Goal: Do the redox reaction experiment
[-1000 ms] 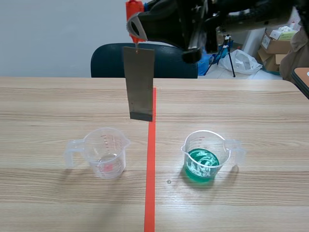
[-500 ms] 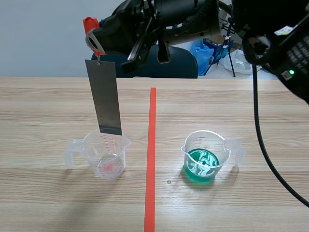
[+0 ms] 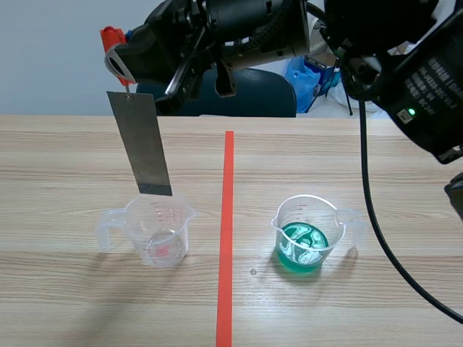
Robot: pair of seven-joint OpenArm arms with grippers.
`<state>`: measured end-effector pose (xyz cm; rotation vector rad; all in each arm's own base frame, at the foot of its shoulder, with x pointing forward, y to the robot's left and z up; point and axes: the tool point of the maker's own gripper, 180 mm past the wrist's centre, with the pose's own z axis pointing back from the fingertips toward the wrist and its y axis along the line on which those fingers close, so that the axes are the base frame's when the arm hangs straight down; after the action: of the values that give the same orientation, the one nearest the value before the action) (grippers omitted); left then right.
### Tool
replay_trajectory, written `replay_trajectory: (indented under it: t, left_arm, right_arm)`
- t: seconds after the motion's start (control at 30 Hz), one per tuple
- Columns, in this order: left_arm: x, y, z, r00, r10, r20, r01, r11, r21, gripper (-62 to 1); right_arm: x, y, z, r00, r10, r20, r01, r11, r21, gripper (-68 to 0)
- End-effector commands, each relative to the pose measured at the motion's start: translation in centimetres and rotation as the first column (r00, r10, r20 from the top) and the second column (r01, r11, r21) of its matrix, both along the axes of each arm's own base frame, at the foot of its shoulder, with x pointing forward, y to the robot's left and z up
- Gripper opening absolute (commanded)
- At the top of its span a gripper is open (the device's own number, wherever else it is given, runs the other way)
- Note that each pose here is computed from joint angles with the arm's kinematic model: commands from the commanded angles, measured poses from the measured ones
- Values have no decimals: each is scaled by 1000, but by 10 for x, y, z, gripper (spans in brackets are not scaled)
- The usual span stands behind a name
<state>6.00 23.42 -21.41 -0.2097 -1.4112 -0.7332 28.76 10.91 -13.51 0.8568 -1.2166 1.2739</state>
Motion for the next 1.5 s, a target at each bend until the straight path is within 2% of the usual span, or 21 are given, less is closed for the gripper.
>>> replay_trajectory:
  t: [0.0,1.47]
  left_arm:
    - [0,-2,4,1000,3,15,-2,1000,-21,14]
    - [0,-2,4,1000,3,15,-3,1000,-21,14]
  right_arm:
    - [-3,3,14,999,23,29,-24,999,30,-669]
    - [-5,4,12,1000,26,15,-26,999,44,-669]
